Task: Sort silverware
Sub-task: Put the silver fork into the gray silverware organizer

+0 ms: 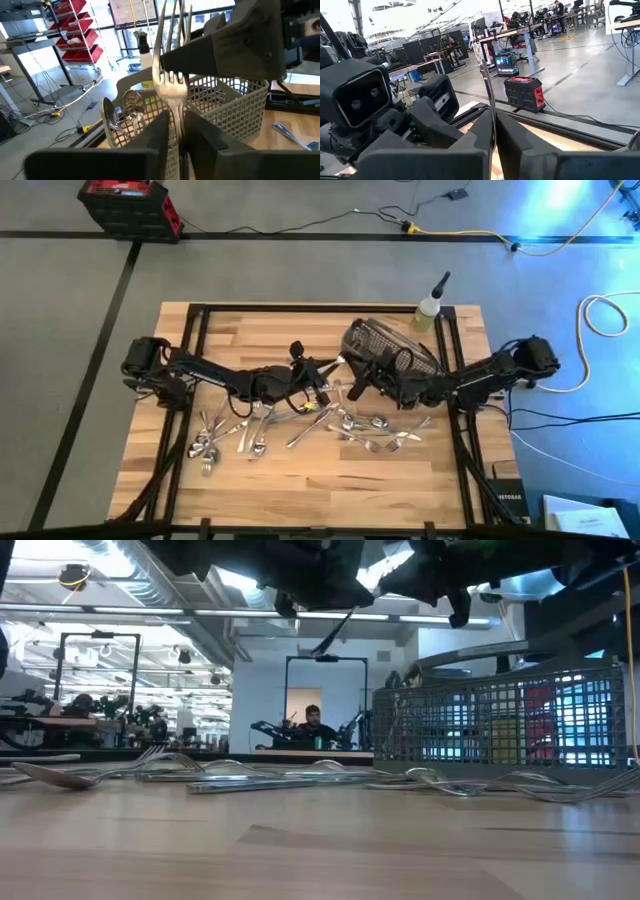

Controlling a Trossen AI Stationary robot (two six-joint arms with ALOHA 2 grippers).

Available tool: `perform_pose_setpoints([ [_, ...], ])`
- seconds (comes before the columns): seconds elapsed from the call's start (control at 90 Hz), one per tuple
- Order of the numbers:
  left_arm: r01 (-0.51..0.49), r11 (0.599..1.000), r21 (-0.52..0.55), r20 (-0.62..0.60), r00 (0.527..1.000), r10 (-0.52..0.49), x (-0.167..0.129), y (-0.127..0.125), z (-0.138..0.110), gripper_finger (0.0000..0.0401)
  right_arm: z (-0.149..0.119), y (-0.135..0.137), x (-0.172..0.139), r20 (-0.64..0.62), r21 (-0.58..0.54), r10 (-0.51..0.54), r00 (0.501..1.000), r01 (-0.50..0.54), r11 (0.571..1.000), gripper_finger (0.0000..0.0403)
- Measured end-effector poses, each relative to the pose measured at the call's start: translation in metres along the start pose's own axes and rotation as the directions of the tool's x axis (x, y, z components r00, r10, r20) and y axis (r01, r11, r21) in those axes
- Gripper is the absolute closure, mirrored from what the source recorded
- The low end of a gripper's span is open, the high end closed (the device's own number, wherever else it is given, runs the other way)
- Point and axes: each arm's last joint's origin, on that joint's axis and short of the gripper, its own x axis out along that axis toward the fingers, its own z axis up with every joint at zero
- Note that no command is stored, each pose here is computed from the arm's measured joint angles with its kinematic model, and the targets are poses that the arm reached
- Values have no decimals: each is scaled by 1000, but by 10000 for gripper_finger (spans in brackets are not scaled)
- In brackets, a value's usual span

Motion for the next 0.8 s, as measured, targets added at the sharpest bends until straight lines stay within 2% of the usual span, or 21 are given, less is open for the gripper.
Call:
perform_pose_setpoints([
  [0.267, -9, 999, 42, 1, 1000, 9, 0, 0, 0, 221, 3, 0, -1, 13, -42, -20, 1000, 21, 999, 403],
  [0.422, -45, 998, 48, -1, 999, 45, 0, 1, 0, 166, 12, -1, -5, 15, -39, 11, 1000, -10, 999, 403],
  [0.578, -62, 996, 64, -2, 998, 62, 0, 2, 0, 140, 19, -2, -14, -24, -78, 6, 1000, -8, 997, 403],
  [0.8, -66, 997, 44, 2, 998, 66, 0, 2, 1, 134, 40, -5, -47, -42, -178, -80, 996, 71, 982, 403],
])
